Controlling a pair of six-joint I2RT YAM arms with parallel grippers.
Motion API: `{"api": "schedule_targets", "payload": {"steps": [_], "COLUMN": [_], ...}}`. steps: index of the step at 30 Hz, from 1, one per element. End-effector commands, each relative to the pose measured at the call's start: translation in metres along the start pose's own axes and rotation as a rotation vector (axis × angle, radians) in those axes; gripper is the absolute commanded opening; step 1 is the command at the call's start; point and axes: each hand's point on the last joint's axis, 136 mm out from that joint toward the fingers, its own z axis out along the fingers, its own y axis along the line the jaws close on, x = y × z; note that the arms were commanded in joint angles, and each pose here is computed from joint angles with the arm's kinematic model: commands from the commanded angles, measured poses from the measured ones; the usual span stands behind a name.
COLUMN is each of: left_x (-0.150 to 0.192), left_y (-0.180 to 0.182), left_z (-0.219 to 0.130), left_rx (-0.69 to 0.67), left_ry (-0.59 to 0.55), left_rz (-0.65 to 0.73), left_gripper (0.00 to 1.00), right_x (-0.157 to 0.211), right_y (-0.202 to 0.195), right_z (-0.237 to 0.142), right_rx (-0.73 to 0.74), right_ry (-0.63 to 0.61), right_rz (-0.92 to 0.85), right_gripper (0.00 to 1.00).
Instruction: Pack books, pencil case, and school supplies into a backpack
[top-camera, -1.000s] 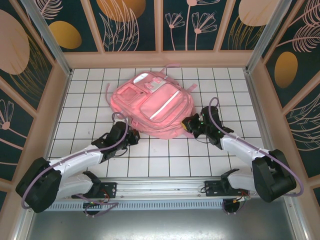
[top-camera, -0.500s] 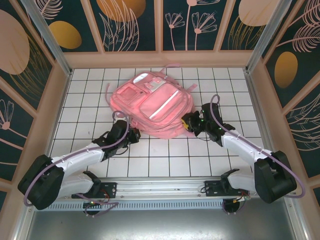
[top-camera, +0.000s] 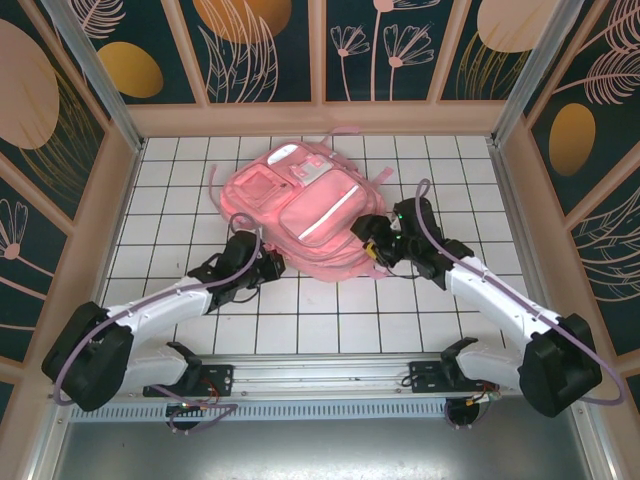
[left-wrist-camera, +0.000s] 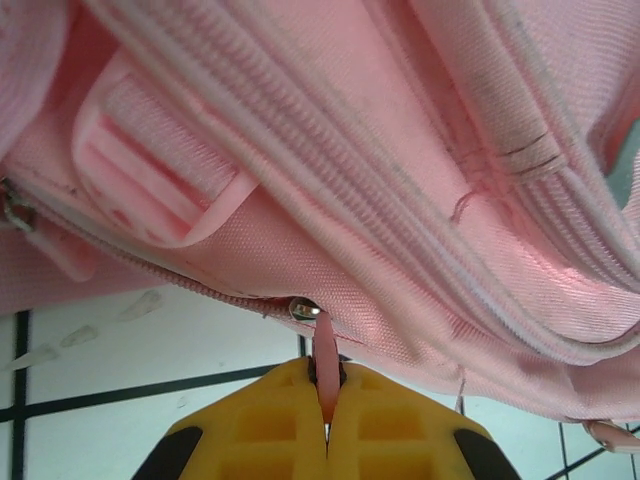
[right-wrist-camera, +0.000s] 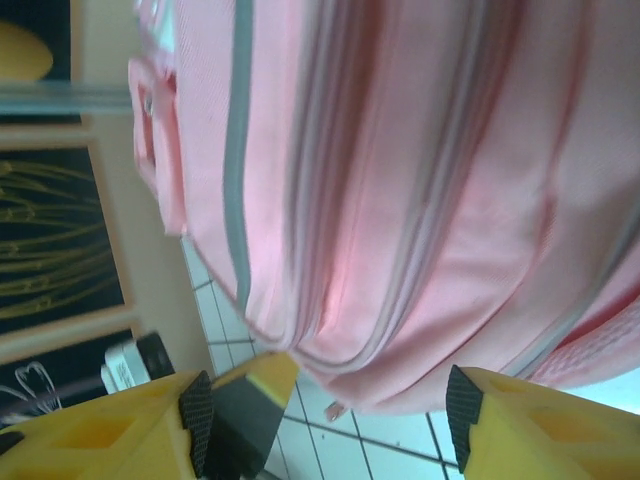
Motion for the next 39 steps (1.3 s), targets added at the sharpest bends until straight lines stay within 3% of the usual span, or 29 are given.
{"api": "schedule_targets", "payload": {"steps": [1, 9, 15, 20, 24, 32, 39], "left_x": [-0.013, 0.012, 0.011, 0.013, 0.015, 0.015, 0.013], "left_y": [-0.058, -0.121, -0.130, -0.128, -0.124, -0.121, -0.116], "left_z": [-0.001, 0.034, 0.044, 0.045, 0.044, 0.040, 0.040], "left_rx": [0.162, 0.243, 0.243, 0.238, 0.231, 0.227, 0.202], "left_ry": [-0.013, 0.084, 0.095, 0.104, 0.105, 0.095, 0.085], "left_rz": [0.076, 0.176, 0.190, 0.192, 0.191, 0.199, 0.200], "left_gripper": [0.00, 0.00, 0.00, 0.00, 0.00, 0.00, 0.00], "right_x": [0.017, 0.021, 0.024, 0.012, 0.008, -0.015, -0.008], "right_y": [0.019, -0.001, -0.041, -0.054, -0.045, -0.033, -0.011], "right_z": [-0.002, -0.013, -0.004, 0.013, 0.024, 0.037, 0.036], "right_rx": [0.014, 0.031, -0.046, -0.090, -0.157, -0.158, -0.221], "right_ry": [0.045, -0.013, -0.039, -0.065, -0.038, -0.072, -0.022], "right_rz": [-0.105, -0.043, 0.205, 0.310, 0.347, 0.355, 0.320], "right_gripper": [0.64, 0.63, 0.63, 0.51, 0.45, 0.47, 0.42]}}
